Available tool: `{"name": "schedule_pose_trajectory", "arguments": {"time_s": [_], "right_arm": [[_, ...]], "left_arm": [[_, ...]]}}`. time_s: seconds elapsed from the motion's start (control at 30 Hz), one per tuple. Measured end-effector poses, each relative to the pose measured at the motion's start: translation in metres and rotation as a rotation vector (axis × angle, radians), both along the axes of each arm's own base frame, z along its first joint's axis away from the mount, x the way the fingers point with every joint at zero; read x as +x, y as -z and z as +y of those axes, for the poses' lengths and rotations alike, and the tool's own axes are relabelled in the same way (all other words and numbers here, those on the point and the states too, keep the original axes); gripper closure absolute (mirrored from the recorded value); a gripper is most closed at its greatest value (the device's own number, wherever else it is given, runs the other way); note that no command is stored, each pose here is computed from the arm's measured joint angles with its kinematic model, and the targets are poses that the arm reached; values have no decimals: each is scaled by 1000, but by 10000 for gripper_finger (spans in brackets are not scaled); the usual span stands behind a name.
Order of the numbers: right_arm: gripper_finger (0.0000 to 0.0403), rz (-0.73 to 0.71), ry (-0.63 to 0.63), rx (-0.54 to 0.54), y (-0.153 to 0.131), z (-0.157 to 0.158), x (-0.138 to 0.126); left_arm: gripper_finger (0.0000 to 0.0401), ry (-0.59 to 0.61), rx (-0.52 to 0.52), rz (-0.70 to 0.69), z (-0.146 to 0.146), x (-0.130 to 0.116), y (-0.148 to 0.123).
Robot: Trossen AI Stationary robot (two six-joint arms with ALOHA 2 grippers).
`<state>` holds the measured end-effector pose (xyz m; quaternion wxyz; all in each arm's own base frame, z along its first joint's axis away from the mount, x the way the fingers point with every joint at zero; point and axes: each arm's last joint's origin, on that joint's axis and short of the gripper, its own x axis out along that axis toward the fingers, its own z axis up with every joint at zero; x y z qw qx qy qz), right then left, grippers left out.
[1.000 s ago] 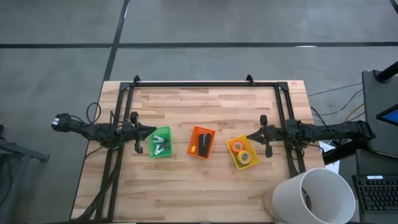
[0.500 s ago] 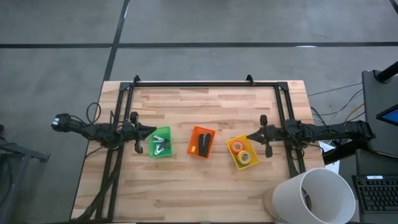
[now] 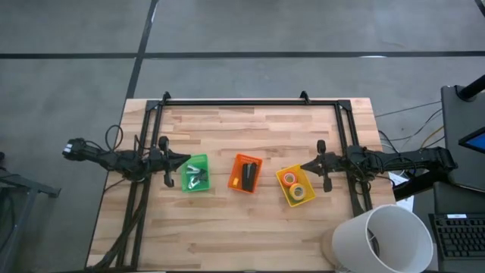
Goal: Pick and place Stapler, Stapler remover, tape
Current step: Return to Home Position
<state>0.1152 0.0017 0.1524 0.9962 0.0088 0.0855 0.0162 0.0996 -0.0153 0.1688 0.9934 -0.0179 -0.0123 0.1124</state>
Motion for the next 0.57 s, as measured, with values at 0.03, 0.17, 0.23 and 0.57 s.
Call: {"name": "schedule_pose_trajectory", "arguments": {"time_s": [0.03, 0.17, 0.23, 0.57], "right_arm": [[394, 0, 0, 0, 0, 0, 0], [394, 0, 0, 0, 0, 0, 0], [394, 0, 0, 2, 0, 0, 0], [394, 0, 0, 1, 0, 0, 0]], "left_arm": [[385, 0, 0, 0, 0, 0, 0], [388, 0, 0, 0, 0, 0, 0], [389, 0, 0, 0, 0, 0, 0], [385, 0, 0, 0, 0, 0, 0]]}}
